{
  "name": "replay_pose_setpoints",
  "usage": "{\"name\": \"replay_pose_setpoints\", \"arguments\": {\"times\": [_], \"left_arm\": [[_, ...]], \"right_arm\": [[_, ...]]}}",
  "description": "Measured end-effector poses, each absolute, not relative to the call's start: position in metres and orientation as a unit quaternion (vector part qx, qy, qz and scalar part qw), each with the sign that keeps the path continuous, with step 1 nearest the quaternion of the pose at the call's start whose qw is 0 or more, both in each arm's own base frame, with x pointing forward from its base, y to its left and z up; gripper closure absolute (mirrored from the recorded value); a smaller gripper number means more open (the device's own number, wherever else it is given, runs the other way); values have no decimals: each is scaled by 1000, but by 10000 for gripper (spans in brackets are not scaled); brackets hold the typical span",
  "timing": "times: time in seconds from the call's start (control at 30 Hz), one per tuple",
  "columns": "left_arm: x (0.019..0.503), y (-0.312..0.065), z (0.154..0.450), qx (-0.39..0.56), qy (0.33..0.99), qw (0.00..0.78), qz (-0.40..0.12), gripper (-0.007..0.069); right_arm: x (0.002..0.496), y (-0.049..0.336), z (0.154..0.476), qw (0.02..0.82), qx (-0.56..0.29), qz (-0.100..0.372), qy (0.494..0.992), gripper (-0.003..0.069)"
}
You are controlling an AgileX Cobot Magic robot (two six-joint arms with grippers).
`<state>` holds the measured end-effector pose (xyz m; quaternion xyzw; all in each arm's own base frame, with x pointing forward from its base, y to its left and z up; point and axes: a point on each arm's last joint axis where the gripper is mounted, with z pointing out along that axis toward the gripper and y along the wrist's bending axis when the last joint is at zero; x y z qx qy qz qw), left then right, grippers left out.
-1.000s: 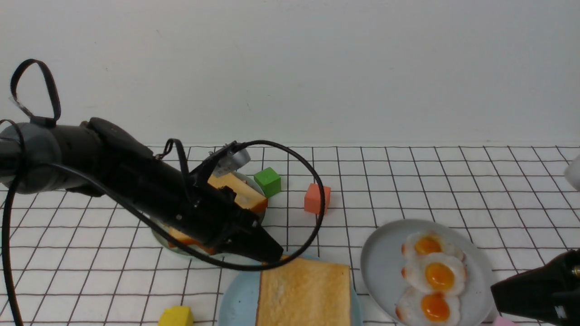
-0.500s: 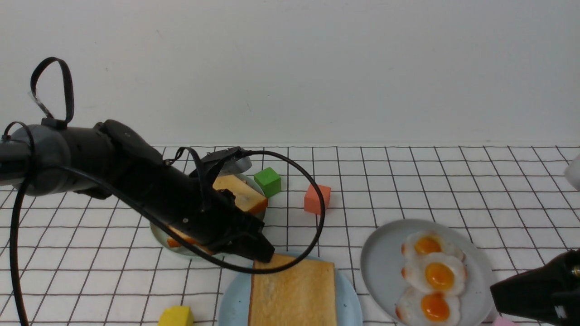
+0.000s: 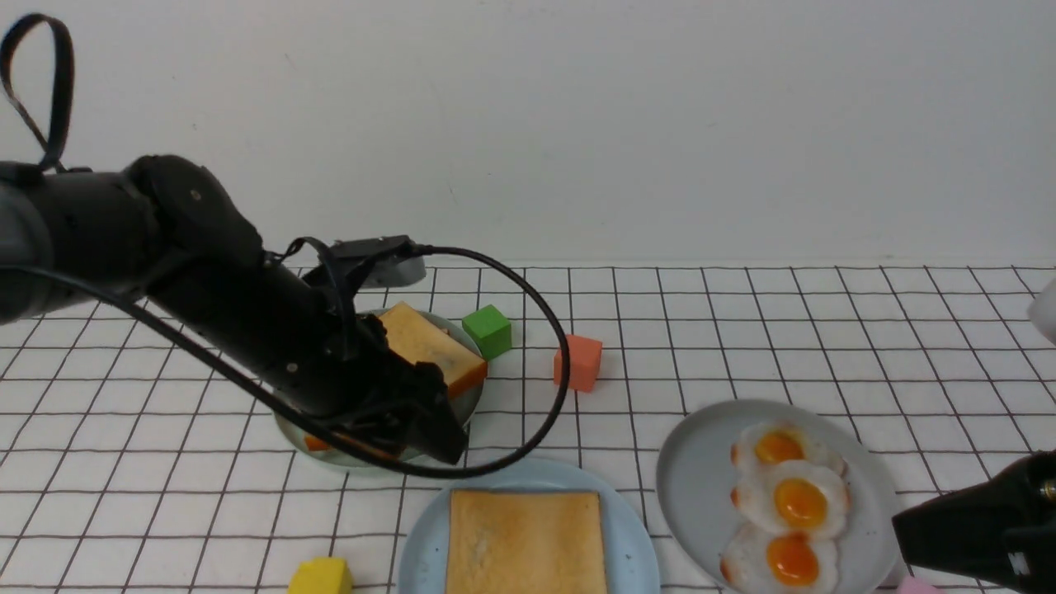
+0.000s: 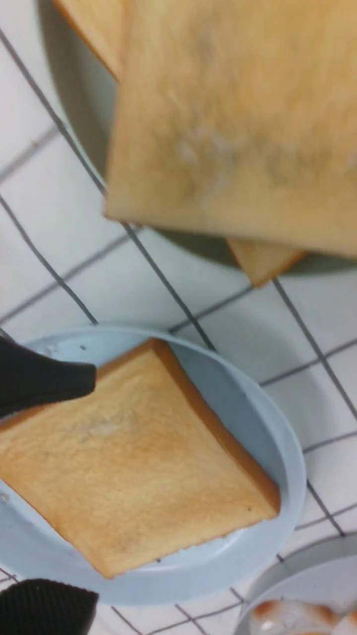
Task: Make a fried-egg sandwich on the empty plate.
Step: Use the left arm to put a slice of bread into the empty plate in the middle, then use the right arm to grab a fried egg
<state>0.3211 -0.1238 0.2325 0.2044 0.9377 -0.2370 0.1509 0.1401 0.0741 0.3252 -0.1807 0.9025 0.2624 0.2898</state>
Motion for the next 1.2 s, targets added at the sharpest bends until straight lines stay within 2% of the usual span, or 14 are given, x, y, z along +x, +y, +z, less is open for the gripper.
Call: {"name": "replay_pose_setpoints", "arguments": {"times": [0.2, 0.37, 0.43, 0.5, 0.63, 0.7, 0.73, 0.77, 0.83, 1.03, 1.2], "left_arm": [[304, -107, 281, 167, 948, 200, -181, 108], [280, -98, 316, 163, 944, 233, -168, 143], [262, -92, 337, 170, 937, 260, -161, 188], [255, -90, 345, 172, 934, 271, -159, 217], [226, -82, 368, 165, 920, 317, -160, 370], [213, -78, 368, 163, 914, 336, -161, 467], [210, -77, 365, 162, 914, 336, -160, 487], [201, -74, 359, 164, 909, 349, -156, 557], [190, -70, 348, 164, 902, 369, -151, 637], [159, -60, 313, 178, 880, 418, -139, 638], [153, -67, 307, 201, 865, 423, -177, 638]], "right_arm": [[143, 73, 326, 303, -177, 257, 901, 418], [146, 72, 328, 324, -168, 252, 896, 418], [149, 72, 327, 323, -151, 249, 901, 418], [152, 71, 325, 316, -141, 246, 906, 418], [162, 67, 313, 281, -96, 218, 930, 418], [167, 65, 307, 265, -73, 205, 939, 418], [168, 64, 306, 262, -68, 202, 941, 418], [171, 63, 302, 252, -50, 191, 947, 418], [175, 60, 298, 240, -30, 176, 954, 418], [185, 57, 287, 218, 1, 147, 965, 418], [193, 58, 282, 205, 5, 142, 968, 418]]}}
